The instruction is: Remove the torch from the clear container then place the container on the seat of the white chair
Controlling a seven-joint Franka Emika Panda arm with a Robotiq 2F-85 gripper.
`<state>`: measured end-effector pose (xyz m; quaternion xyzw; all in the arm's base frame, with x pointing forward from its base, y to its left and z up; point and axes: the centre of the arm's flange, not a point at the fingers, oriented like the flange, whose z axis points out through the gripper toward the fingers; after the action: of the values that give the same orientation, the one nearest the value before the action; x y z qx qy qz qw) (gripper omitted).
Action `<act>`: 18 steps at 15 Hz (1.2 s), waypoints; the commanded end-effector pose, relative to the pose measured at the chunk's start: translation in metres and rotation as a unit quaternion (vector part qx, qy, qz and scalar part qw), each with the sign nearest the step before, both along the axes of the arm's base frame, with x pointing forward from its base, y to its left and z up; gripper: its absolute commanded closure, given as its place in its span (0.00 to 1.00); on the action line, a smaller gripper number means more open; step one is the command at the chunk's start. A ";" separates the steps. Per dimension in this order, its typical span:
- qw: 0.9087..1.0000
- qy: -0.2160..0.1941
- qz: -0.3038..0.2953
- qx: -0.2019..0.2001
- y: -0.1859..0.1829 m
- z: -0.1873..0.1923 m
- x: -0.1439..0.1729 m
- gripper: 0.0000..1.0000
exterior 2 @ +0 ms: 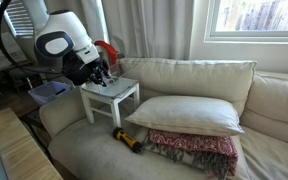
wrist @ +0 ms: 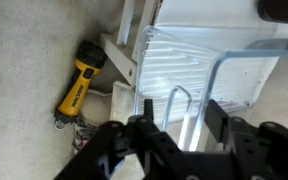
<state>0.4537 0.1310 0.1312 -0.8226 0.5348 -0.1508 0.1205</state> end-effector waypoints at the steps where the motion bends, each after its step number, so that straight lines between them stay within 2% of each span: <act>1: 1.000 0.005 0.000 0.007 0.005 0.011 0.003 0.12; 2: 1.000 0.004 -0.001 0.007 0.005 0.012 0.004 0.03; 3: 1.000 -0.001 -0.001 0.006 0.004 0.013 0.005 0.00; 6: 1.000 -0.018 0.001 0.015 -0.003 0.026 0.011 0.00; 10: 0.997 -0.033 0.063 -0.028 -0.023 0.060 0.007 0.00; 14: 0.984 -0.034 0.145 -0.100 -0.059 0.092 -0.005 0.00; 18: 0.959 -0.056 0.241 -0.137 -0.086 0.126 -0.020 0.00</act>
<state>0.4532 0.0551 0.2149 -0.9021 0.3559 -0.2328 0.0735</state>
